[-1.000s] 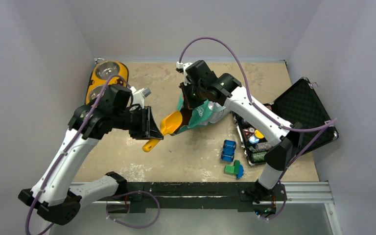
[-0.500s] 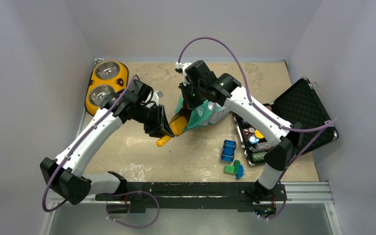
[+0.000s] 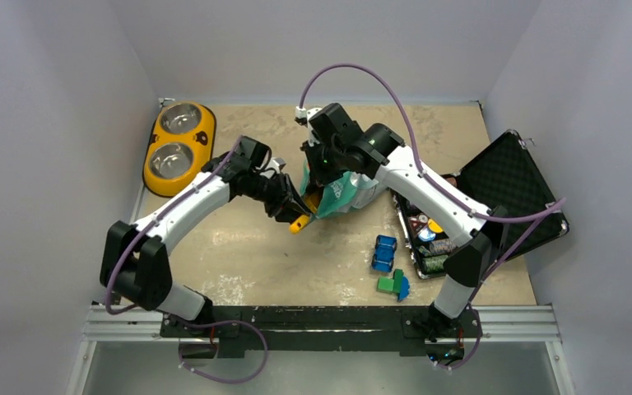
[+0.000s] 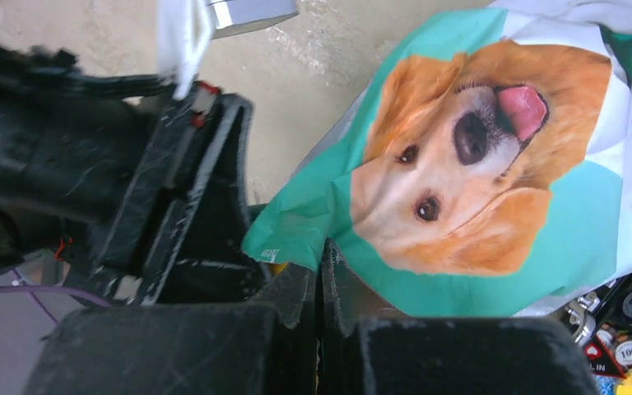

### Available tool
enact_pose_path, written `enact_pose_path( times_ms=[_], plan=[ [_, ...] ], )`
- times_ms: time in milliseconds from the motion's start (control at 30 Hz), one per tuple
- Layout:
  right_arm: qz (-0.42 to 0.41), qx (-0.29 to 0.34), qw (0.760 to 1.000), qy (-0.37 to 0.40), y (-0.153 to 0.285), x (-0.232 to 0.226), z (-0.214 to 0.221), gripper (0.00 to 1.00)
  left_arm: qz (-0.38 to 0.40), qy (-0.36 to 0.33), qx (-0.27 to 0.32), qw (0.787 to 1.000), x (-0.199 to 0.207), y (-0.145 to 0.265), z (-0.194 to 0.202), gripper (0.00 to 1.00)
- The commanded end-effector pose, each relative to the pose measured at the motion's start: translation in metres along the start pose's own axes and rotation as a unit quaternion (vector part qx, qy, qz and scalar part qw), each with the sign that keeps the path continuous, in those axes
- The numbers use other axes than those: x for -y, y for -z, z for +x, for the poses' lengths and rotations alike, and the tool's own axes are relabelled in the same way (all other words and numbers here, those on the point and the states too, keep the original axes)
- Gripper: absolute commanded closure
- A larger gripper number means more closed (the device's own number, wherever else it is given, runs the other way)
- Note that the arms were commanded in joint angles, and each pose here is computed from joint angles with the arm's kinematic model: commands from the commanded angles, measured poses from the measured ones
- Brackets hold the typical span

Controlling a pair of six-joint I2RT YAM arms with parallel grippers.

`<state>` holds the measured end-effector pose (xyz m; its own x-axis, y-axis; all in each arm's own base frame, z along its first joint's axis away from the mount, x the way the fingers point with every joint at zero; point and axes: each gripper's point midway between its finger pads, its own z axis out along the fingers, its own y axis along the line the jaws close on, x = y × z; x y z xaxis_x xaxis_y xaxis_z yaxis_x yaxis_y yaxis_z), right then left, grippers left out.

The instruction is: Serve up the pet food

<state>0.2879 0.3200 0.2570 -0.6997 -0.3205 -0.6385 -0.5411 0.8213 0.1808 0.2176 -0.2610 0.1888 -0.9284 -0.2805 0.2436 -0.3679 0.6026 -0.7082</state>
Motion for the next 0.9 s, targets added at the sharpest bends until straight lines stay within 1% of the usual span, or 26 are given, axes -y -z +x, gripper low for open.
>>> enact_pose_path(
  times_ms=[0,67,133,167,233,300,367,433,567,633,733,867],
  plan=[
    [-0.032,0.096,0.994,-0.032,0.049,-0.015,-0.052,1.0,0.016,0.021,0.042,0.999,-0.003,-0.045,-0.058,1.0],
    [-0.027,0.089,0.995,-0.034,0.046,-0.012,-0.049,1.0,0.019,-0.011,0.056,0.998,-0.003,-0.062,-0.082,1.0],
    [-0.025,0.087,0.995,-0.038,0.046,-0.008,-0.047,1.0,0.028,-0.055,0.057,0.996,0.0,-0.073,-0.098,1.0],
    [-0.024,0.085,0.995,-0.039,0.046,-0.007,-0.046,1.0,0.024,-0.068,0.049,0.996,-0.001,-0.079,-0.102,1.0],
    [-0.021,0.082,0.996,-0.038,0.047,-0.005,-0.043,1.0,0.042,-0.085,0.026,0.995,-0.002,-0.094,-0.107,1.0],
    [-0.015,0.081,0.996,-0.038,0.047,-0.002,-0.039,1.0,0.056,-0.105,0.028,0.993,-0.003,-0.097,-0.11,1.0],
    [-0.008,0.083,0.996,-0.04,0.049,0.004,-0.036,1.0,0.098,-0.133,0.043,0.985,0.01,-0.091,-0.108,1.0],
    [-0.004,0.085,0.995,-0.047,0.049,0.011,-0.033,1.0,0.147,-0.172,0.06,0.972,0.031,-0.076,-0.102,1.0],
    [-0.004,0.096,0.994,-0.058,0.052,0.022,-0.031,1.0,0.199,-0.238,0.079,0.947,0.057,-0.043,-0.08,1.0],
    [0.001,0.105,0.993,-0.056,0.055,0.029,-0.032,1.0,0.216,-0.243,0.074,0.943,0.06,-0.033,-0.07,1.0],
    [0.01,0.114,0.991,-0.064,0.059,0.041,-0.033,1.0,0.229,-0.233,0.067,0.943,0.052,-0.025,-0.056,1.0],
    [0.01,0.123,0.991,-0.055,0.064,0.044,-0.032,1.0,0.238,-0.233,0.062,0.941,0.039,-0.018,-0.038,1.0]
  ],
)
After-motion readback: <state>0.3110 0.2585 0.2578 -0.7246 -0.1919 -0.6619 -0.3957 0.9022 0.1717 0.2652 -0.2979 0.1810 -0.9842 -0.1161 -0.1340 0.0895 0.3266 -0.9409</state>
